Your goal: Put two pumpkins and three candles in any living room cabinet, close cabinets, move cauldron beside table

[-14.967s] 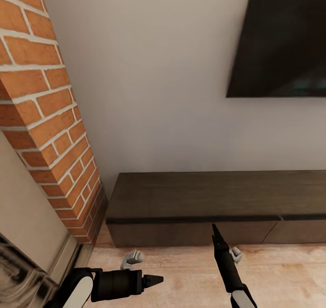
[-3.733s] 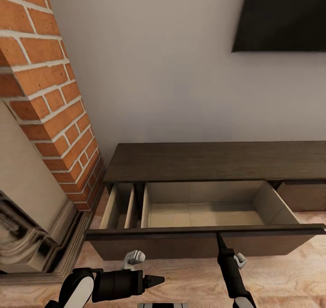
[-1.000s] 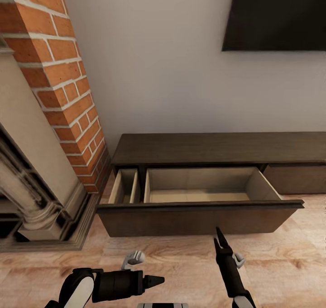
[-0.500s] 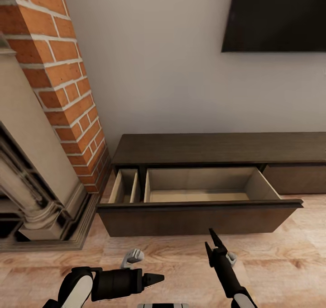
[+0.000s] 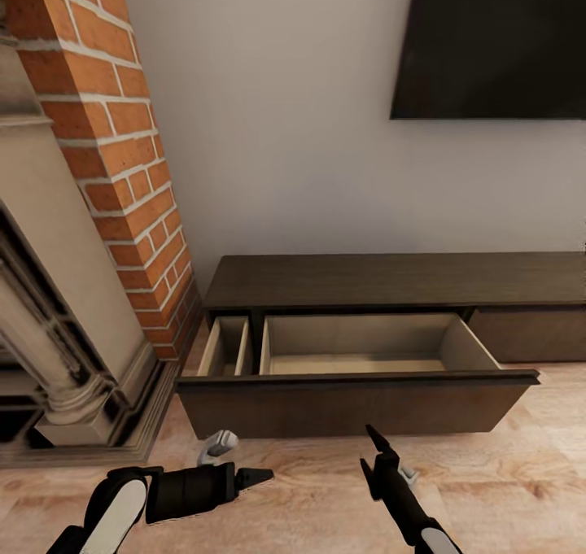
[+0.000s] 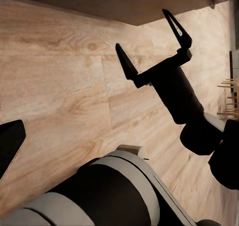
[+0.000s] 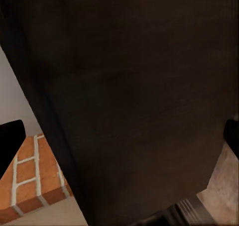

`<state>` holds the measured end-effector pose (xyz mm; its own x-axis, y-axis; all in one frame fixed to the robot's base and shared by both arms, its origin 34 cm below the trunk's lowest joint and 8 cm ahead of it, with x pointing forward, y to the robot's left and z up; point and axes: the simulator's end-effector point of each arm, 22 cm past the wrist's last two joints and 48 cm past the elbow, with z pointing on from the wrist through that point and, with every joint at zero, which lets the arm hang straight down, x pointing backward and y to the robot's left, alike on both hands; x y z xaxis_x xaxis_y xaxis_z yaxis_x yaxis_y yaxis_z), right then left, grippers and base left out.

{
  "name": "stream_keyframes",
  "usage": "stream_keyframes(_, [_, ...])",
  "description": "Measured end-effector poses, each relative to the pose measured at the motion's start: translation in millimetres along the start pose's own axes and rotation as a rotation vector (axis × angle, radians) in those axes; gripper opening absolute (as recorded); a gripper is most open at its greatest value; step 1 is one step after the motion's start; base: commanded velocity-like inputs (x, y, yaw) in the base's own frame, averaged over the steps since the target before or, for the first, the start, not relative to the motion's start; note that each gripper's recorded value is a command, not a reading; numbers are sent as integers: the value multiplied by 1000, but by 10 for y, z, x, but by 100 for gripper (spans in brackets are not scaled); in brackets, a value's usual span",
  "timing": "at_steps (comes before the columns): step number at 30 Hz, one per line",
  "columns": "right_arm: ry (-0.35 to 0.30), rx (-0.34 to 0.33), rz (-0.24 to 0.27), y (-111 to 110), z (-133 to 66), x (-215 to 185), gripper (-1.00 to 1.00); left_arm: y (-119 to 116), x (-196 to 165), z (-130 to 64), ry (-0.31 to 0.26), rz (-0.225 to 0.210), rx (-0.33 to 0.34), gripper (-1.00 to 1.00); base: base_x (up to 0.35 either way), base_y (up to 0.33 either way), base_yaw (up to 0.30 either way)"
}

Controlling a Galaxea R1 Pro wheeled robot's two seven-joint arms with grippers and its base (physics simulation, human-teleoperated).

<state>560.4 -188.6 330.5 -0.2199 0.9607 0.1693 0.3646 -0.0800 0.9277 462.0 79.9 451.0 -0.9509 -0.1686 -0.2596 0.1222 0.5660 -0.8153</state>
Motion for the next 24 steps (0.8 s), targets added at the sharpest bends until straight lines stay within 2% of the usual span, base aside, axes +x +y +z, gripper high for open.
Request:
stream_keyframes(4, [0, 88, 37, -155, -24, 4, 100, 46, -96, -76, -24, 3, -34, 100, 0, 0, 0])
stream_keyframes(7, [54, 118, 71, -173, -51, 138, 100, 79, -141, -114, -28, -3, -72, 100, 0, 0, 0])
stream_keyframes(11, [115, 139, 105, -169, -112, 290, 100, 14, -173, -137, -24, -4, -79, 100, 0, 0, 0])
stream_keyframes(16, [150, 186, 105, -257, -267, 269, 100, -75, -220, -178, -21, -4, -81, 100, 0, 0, 0])
stream_keyframes(24, [151, 291, 129, -514, -515, 304, 100, -210, -308, -260, -20, -3, -82, 100, 0, 0, 0])
